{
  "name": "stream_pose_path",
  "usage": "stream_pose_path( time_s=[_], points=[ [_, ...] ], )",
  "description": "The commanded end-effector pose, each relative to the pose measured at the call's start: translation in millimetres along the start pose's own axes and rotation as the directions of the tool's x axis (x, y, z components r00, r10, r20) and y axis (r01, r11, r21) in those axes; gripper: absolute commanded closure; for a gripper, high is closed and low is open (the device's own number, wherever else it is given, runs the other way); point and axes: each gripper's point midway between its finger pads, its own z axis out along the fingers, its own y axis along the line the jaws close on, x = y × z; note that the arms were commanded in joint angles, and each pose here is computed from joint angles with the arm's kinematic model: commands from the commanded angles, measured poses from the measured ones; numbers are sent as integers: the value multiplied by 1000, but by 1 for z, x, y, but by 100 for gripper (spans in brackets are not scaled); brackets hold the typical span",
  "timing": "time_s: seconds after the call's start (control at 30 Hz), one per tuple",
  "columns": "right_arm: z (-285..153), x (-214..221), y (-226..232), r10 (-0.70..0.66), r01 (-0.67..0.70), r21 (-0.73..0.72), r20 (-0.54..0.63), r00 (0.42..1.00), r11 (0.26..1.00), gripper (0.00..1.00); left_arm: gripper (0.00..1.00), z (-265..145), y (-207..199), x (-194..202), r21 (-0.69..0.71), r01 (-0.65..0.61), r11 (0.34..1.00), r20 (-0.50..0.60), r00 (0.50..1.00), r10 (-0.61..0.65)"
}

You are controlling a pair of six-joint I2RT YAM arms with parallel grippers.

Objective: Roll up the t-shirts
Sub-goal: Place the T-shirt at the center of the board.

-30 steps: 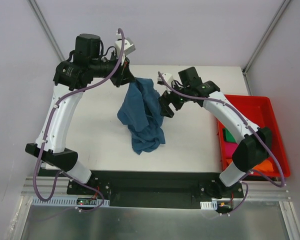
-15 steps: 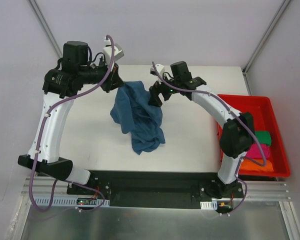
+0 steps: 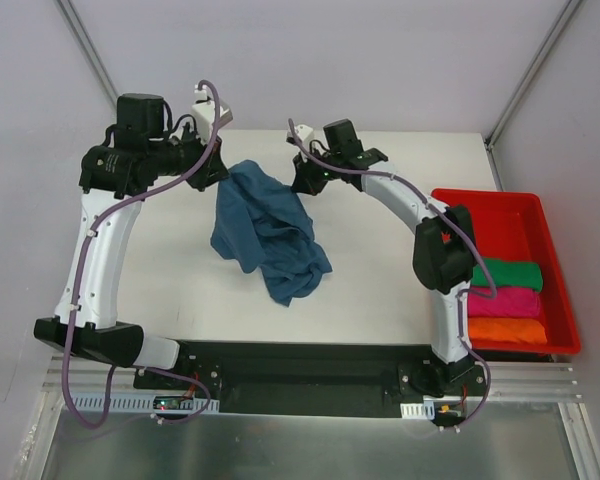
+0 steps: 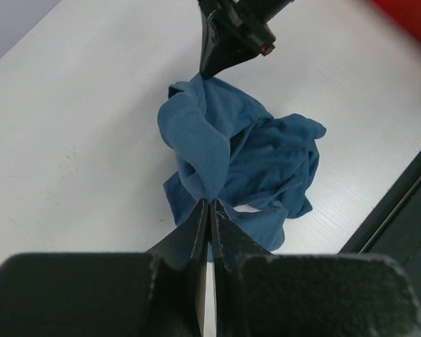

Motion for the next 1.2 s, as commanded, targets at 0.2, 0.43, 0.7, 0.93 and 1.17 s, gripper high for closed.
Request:
stream_pose_path(
  time_s=[0.2,0.43,0.7,0.93,1.17],
  points=[
    [-77,-108,-47,-180,121,280,196,964,952,99,100,-33,59,-39,-259,-79,963,85,991,104],
    [-138,-224,-94,-251,-34,525,462,850,850,99,100,-91,48,-163,-322,-135,937,387,885,260],
    [-189,-225,-57,-190,-101,468,534,823,878,99,100,-76,-50,-162,37,-211,977,468,867,170],
    [-166,-18,11,-24,-25,336,142,990,942,99,71,-20,-126,-32,483,36,875,141,983,-119],
    [-179,111,65,226,-176,251,-190,955,952,43,30,-3,-93,-11,374,58,925,106,989,-105]
  ],
)
